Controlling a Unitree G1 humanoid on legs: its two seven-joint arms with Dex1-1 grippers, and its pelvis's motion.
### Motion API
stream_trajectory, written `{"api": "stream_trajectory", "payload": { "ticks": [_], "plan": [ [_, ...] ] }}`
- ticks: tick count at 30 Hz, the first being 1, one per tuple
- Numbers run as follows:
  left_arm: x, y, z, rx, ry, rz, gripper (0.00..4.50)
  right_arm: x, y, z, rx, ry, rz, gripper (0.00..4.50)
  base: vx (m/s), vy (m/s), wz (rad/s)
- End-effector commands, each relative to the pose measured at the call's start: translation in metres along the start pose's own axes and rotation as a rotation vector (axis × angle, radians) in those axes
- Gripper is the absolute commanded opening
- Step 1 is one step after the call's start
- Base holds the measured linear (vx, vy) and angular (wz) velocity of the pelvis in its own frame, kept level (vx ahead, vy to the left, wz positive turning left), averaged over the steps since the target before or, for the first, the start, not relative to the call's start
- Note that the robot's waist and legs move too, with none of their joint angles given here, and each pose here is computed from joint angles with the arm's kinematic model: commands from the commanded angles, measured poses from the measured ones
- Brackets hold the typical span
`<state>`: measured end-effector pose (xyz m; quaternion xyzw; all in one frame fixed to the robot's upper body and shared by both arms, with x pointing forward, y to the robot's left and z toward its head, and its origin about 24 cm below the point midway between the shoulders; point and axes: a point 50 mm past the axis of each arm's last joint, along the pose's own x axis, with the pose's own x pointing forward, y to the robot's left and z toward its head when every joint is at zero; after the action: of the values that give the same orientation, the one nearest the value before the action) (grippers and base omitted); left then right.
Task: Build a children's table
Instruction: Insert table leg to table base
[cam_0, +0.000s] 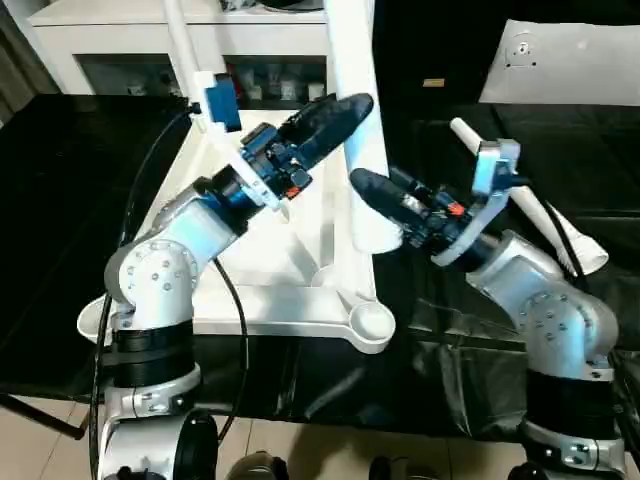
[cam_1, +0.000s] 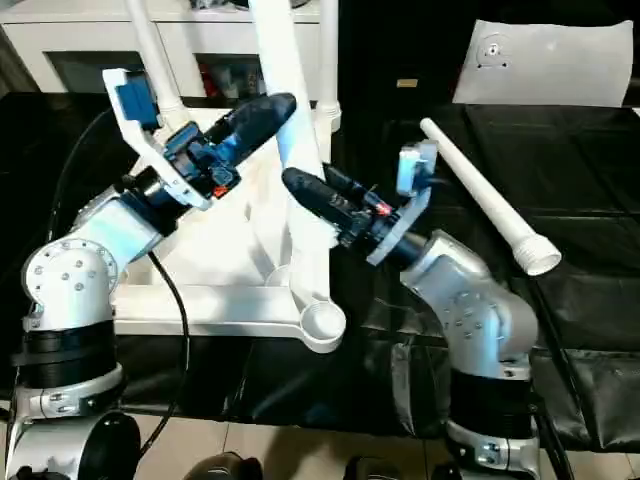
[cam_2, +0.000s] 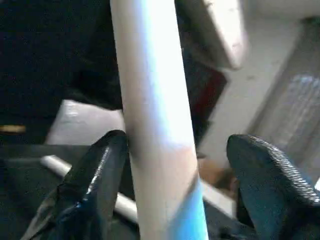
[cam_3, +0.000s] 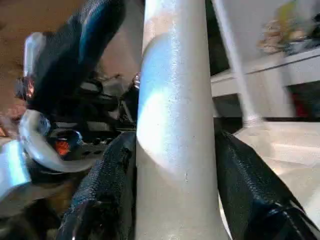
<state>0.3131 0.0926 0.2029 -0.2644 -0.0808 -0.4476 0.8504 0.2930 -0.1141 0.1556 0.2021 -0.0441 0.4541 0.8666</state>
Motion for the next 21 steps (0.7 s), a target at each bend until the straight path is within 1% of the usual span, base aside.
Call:
{"api": "stream_trajectory", "payload": {
  "ticks": [1,2,4,5,6,8,9,10,11,12,13,15,17,18,19,21],
  "plan": [
    [0.003,0.002,0.001,0.061,-0.006,0.061,3.17,0.002,0.005,0.002,-0.062,-0.023,-0.022,1.93,0.0,0.0,0.0],
    [0.004,0.001,0.0,0.07,-0.022,0.086,3.17,0.003,0.009,0.001,-0.047,-0.036,-0.01,1.93,0.0,0.0,0.0],
    [0.004,-0.001,0.0,0.054,-0.053,0.085,2.84,0.002,0.012,-0.001,-0.026,-0.043,0.004,1.93,0.0,0.0,0.0],
    [0.004,-0.001,0.0,0.048,-0.056,0.091,2.84,0.001,0.013,-0.003,-0.022,-0.036,0.014,1.93,0.0,0.0,0.0],
    [0.003,0.001,0.0,0.055,-0.047,0.1,2.73,0.0,0.014,-0.005,-0.029,-0.024,0.015,1.93,0.0,0.0,0.0],
    [0.002,0.004,-0.001,0.078,-0.022,0.118,2.7,-0.001,0.013,-0.007,-0.043,-0.014,0.004,1.93,0.0,0.0,0.0],
    [0.002,0.005,-0.002,0.09,-0.012,0.134,2.55,-0.001,0.012,-0.008,-0.056,-0.01,-0.003,1.93,0.0,0.0,0.0],
    [0.002,0.008,-0.002,0.097,-0.004,0.166,2.35,-0.002,0.012,-0.01,-0.088,0.0,-0.015,1.93,0.0,0.0,0.0],
    [0.002,0.01,-0.002,0.101,0.003,0.199,2.25,-0.002,0.011,-0.011,-0.129,0.014,-0.027,1.93,0.0,0.0,0.0],
    [0.003,0.011,-0.003,0.098,0.008,0.23,2.25,-0.001,0.011,-0.012,-0.173,0.021,-0.043,1.93,0.0,0.0,0.0],
    [0.003,0.011,-0.003,0.098,0.008,0.231,2.22,-0.001,0.011,-0.012,-0.174,0.021,-0.044,1.93,0.0,0.0,0.0],
    [0.006,0.01,-0.008,0.101,0.029,0.301,1.98,0.003,0.013,-0.015,-0.238,0.019,-0.073,1.92,0.0,0.0,0.0],
    [0.007,0.009,-0.01,0.111,0.034,0.317,1.96,0.004,0.014,-0.016,-0.268,0.019,-0.085,1.91,0.0,0.0,0.0],
    [0.008,0.007,-0.013,0.134,0.039,0.347,1.96,0.006,0.014,-0.017,-0.305,0.015,-0.108,1.91,0.0,0.0,0.0],
    [0.008,0.006,-0.014,0.147,0.038,0.362,1.88,0.007,0.013,-0.017,-0.301,0.007,-0.12,1.91,0.0,0.0,0.0],
    [0.008,0.006,-0.015,0.167,0.03,0.393,1.87,0.008,0.012,-0.019,-0.316,0.006,-0.135,1.91,0.0,0.0,0.0]
  ]
}}
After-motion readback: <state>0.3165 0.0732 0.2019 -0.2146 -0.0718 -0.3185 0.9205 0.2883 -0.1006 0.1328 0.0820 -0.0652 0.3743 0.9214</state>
